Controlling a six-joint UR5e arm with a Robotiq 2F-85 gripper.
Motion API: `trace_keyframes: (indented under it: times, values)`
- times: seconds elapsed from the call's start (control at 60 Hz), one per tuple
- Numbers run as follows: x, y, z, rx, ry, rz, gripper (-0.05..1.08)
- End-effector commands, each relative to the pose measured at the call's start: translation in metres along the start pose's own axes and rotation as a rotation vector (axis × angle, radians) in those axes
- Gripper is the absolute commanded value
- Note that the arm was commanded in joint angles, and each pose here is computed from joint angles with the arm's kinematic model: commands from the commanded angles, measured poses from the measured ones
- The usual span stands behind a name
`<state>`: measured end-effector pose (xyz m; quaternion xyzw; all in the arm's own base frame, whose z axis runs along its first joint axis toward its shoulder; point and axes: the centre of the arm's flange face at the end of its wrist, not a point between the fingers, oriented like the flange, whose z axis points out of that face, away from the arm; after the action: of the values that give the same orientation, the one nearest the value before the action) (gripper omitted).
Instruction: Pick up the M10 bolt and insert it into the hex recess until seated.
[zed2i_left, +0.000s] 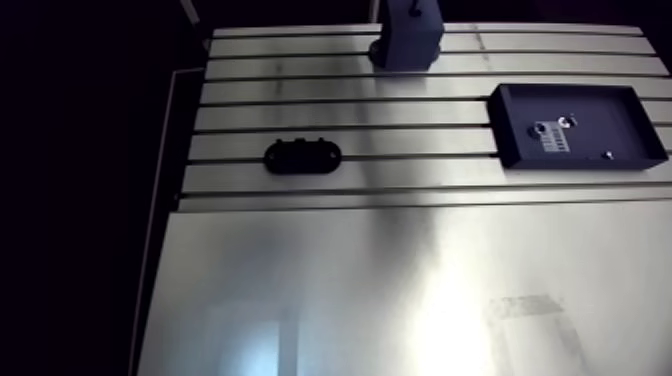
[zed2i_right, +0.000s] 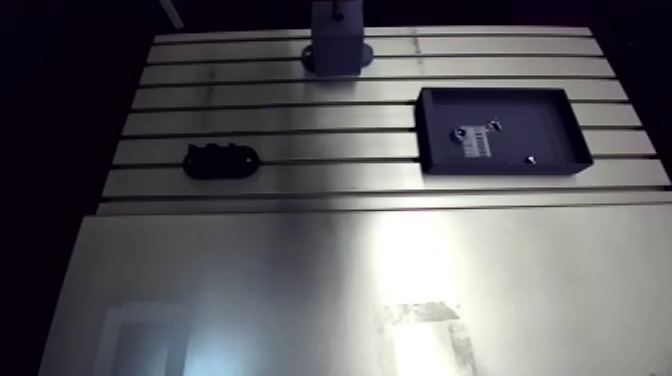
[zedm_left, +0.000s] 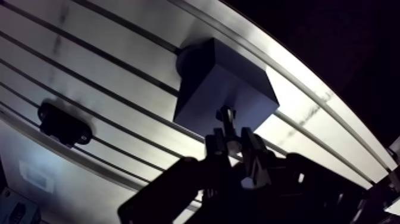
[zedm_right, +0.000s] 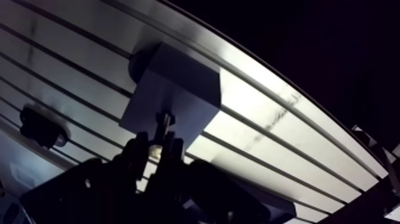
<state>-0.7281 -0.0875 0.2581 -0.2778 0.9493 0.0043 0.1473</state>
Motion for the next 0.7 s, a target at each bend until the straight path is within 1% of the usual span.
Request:
trace_keyframes:
  times: [0.017, 0.317, 0.7]
  values:
    - [-0.0011, 0.0005, 0.0018, 0.003, -0.003, 0.001, 0.85]
    - [-0.0011, 0.0006, 0.0019, 0.002, -0.004, 0.000, 0.85]
    - [-0.0023, -0.0010, 0.0105, 0.007, -0.015, -0.002, 0.85]
